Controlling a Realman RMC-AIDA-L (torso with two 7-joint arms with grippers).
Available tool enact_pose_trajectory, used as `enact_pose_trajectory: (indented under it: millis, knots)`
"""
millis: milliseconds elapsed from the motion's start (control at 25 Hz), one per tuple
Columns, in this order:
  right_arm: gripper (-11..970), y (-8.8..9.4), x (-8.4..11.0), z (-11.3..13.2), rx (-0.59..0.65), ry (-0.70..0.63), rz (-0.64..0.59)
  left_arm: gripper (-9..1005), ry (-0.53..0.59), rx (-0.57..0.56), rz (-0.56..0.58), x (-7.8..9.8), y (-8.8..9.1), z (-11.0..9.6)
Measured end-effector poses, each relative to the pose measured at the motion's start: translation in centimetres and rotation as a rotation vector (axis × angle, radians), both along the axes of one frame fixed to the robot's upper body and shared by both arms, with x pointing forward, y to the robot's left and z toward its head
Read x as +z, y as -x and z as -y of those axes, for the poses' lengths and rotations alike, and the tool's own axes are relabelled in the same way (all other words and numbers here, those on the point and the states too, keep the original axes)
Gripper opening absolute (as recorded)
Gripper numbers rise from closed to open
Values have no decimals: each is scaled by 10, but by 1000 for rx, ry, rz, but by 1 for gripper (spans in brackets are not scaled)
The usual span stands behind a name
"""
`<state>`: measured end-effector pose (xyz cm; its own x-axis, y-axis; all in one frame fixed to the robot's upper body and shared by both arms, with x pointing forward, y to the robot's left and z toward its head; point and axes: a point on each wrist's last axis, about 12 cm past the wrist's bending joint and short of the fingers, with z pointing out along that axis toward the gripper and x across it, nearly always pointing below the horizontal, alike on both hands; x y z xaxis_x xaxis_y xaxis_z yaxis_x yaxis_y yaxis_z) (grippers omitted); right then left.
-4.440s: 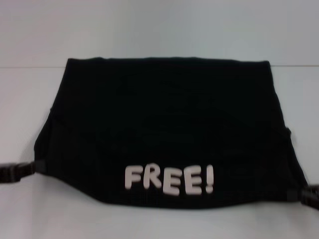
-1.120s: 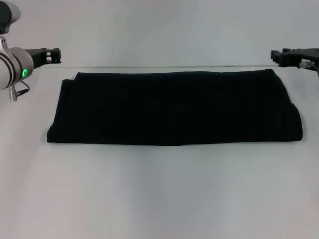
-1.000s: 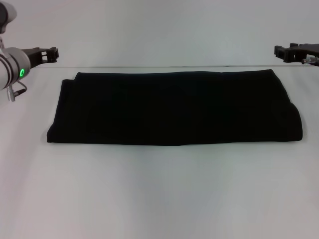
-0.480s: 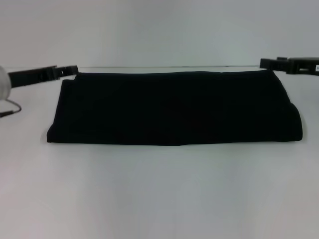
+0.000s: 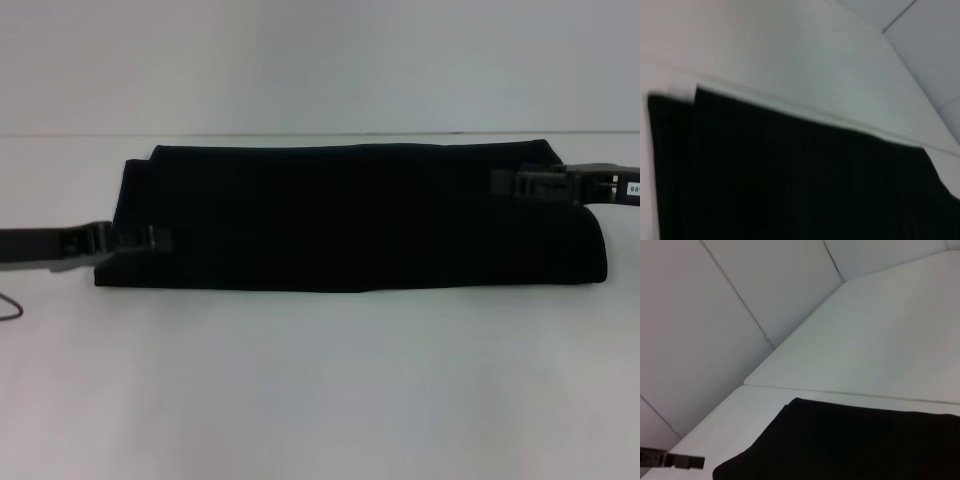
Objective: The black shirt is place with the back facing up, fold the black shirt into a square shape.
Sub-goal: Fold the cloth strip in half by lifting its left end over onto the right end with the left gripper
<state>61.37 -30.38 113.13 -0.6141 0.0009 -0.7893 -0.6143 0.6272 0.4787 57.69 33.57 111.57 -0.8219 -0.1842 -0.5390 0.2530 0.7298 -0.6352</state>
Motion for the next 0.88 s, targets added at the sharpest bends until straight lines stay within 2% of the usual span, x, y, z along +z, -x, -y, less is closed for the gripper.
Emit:
enact_pose_trajectory:
  millis: [200, 320, 440, 880]
  knots:
    - [832, -4, 4, -6, 31, 19, 16, 723, 38, 41, -151, -7, 3, 4]
    - [877, -6, 6, -11, 52, 33, 22, 723, 92, 113, -265, -9, 2, 5]
    - [922, -7, 7, -16, 80, 48, 28, 723, 129, 173, -320, -11, 1, 4]
    - [922, -15, 13, -20, 78, 63, 90, 723, 261, 413, -477, -23, -3, 1]
